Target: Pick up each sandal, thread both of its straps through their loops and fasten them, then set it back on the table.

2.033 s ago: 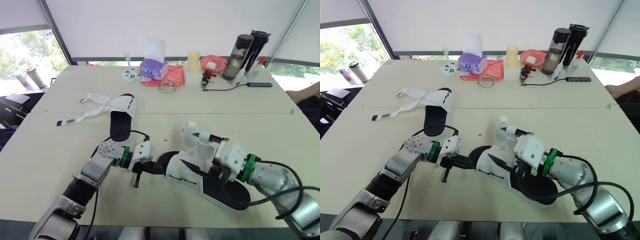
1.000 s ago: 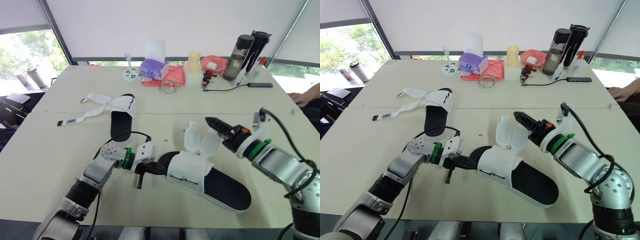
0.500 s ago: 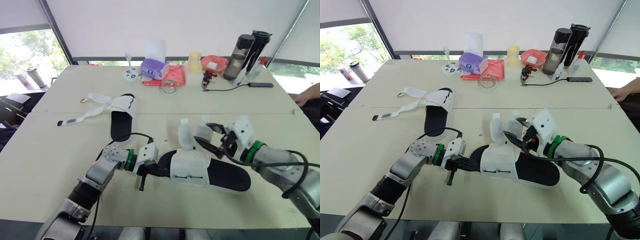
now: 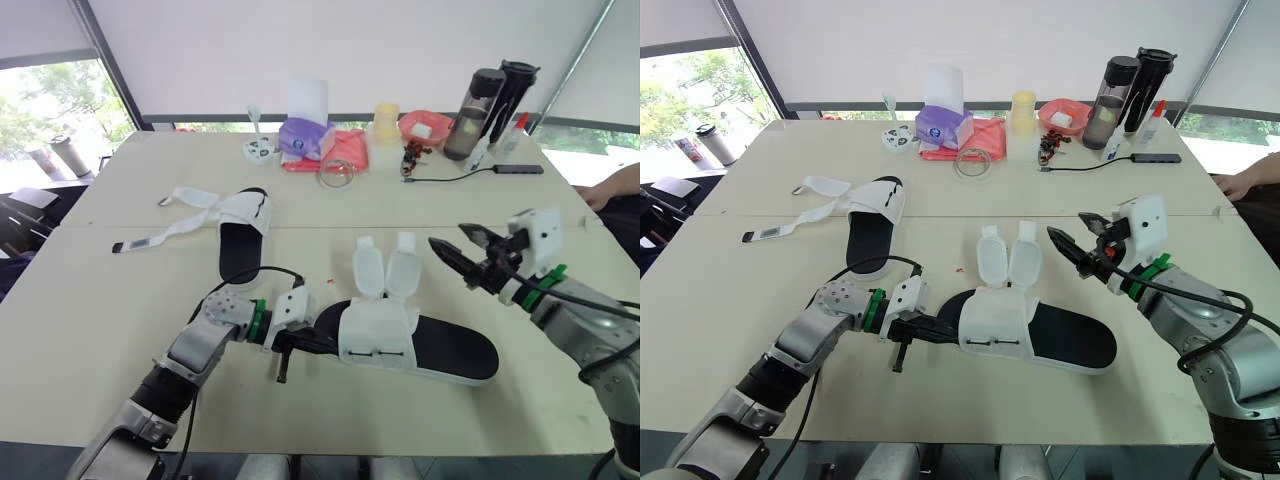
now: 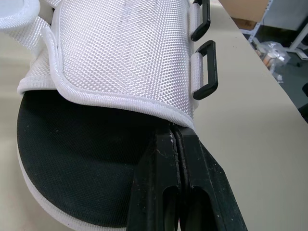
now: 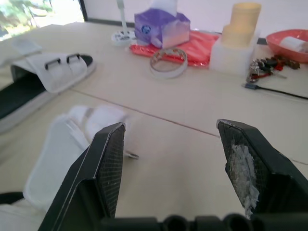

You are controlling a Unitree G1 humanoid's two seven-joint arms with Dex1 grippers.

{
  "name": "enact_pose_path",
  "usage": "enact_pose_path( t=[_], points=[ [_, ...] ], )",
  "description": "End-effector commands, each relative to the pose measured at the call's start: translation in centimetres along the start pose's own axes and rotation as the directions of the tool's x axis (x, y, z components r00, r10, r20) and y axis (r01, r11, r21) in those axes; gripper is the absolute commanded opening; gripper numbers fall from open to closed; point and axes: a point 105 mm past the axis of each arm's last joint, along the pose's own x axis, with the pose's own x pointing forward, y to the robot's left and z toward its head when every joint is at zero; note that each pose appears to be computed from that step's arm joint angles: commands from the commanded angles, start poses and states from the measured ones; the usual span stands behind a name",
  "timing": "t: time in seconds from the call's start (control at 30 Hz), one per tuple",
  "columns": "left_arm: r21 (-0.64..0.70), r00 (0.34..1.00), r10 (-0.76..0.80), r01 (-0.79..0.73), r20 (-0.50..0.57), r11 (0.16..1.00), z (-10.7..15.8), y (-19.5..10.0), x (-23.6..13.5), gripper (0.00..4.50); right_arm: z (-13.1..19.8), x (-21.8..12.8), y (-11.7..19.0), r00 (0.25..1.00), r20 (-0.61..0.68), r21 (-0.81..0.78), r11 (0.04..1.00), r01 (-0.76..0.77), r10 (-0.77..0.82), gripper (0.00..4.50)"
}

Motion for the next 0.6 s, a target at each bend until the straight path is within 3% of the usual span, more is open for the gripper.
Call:
enact_pose_path(
  t=[0.03, 0.3, 0.5, 0.6],
  points=[
    [-0.01, 1.0, -0.011, 0.011, -0.022, 1.0, -0.4, -0.4, -0.1, 0.0, 0.8, 0.2, -0.3, 0.999, 0.011, -0.104, 0.993, 0.047, -0.046, 3.26],
    [-0.004, 1.0, -0.004, 0.004, -0.012, 1.0, -0.2, -0.1, 0.3, 0.0, -1.0, 0.9, 0.4, 0.997, -0.081, -0.133, 0.991, -0.014, 0.003, 3.26],
    [-0.007, 1.0, 0.005, -0.005, -0.009, 1.0, -0.3, -0.2, 0.3, 0.0, -0.3, 1.2, 2.9, 0.987, -0.031, -0.052, 0.986, -0.157, 0.155, 3.26],
    [-0.011, 1.0, 0.019, -0.019, -0.009, 1.0, -0.5, -0.2, 0.2, 0.0, -0.2, 0.4, 5.3, 0.954, -0.019, -0.026, 0.954, -0.298, 0.298, 3.26]
  ],
)
